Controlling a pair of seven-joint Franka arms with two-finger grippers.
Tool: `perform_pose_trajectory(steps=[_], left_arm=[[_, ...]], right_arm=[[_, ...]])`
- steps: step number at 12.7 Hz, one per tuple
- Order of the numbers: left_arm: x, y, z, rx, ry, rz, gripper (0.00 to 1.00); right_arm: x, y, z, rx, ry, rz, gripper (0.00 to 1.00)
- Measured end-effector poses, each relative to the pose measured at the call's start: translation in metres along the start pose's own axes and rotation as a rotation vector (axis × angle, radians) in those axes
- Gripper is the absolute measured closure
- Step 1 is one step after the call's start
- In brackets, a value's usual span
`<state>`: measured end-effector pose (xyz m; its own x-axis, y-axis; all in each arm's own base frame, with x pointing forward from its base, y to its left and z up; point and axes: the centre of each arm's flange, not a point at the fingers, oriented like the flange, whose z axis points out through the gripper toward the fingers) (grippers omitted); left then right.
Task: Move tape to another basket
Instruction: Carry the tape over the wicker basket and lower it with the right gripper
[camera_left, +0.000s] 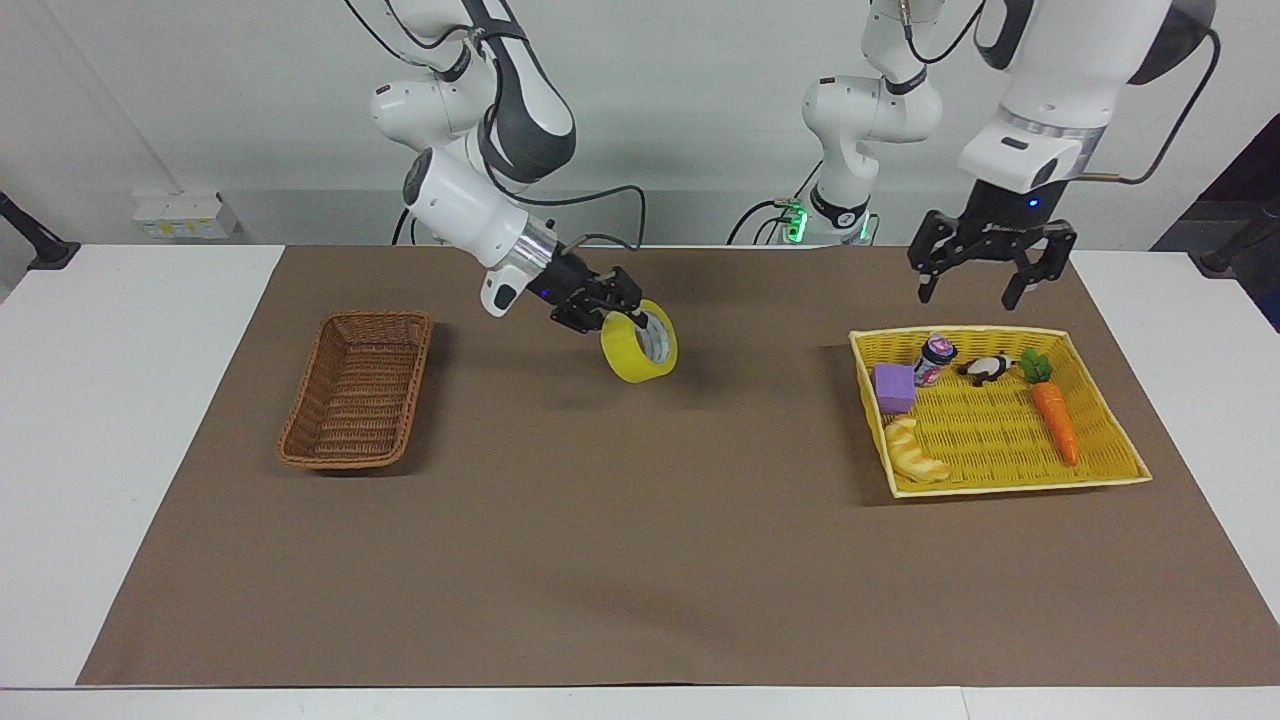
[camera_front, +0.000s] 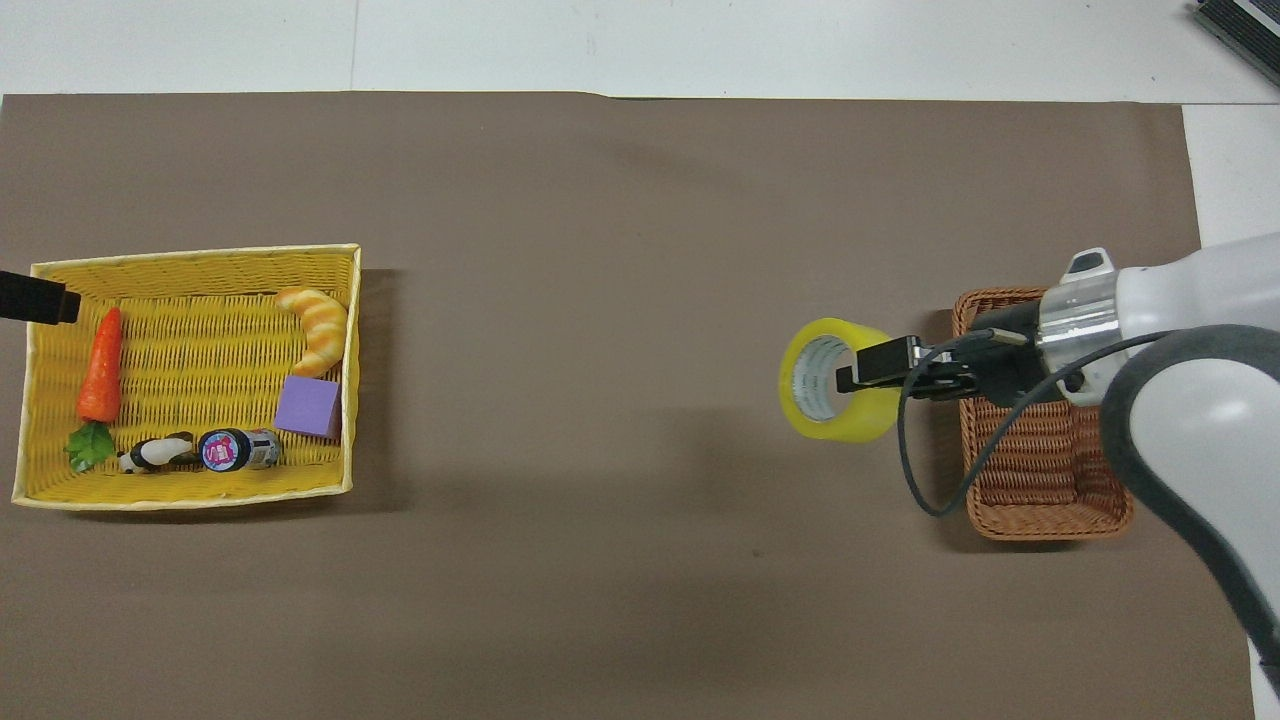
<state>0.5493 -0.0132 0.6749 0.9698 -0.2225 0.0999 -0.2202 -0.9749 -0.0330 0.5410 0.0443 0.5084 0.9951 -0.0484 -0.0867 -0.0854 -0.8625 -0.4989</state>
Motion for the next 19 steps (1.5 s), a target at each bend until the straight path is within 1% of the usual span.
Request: perform_pose_trajectory(steps=[1, 3, 6, 9, 10, 12, 16, 19], left_arm=[[0.0, -0.001, -0.001, -0.004, 0.001, -0.003, 0.0], [-0.002, -0.008, -0.008, -0.022, -0.005, -0.02, 0.0], [-0.001, -0.015, -0.021, -0.029, -0.015, -0.032, 0.0], [0.0, -0.017, -0.022, -0.028, -0.012, -0.035, 0.0], [0.0, -0.017, -0.022, -0.028, -0.014, -0.035, 0.0], [-0.001, -0.016, -0.022, -0.03, -0.02, -0.034, 0.0], [-0.002, -0.015, -0.022, -0.031, -0.026, -0.032, 0.0], [-0.002, -0.015, -0.022, -0.031, -0.026, -0.032, 0.0]], right_arm=[[0.002, 0.01, -0.013, -0.049, 0.012, -0.002, 0.47], [0.002, 0.028, -0.032, -0.145, 0.012, -0.013, 0.47], [0.001, 0.063, -0.052, -0.285, 0.006, -0.079, 0.47], [-0.001, 0.087, -0.062, -0.449, -0.022, -0.111, 0.47], [-0.001, 0.089, -0.061, -0.482, -0.032, -0.118, 0.47], [-0.003, 0.098, -0.052, -0.499, -0.048, -0.113, 0.47], [-0.01, 0.157, -0.012, -0.493, -0.055, -0.048, 0.47], [-0.011, 0.168, 0.013, -0.495, -0.049, -0.055, 0.47]])
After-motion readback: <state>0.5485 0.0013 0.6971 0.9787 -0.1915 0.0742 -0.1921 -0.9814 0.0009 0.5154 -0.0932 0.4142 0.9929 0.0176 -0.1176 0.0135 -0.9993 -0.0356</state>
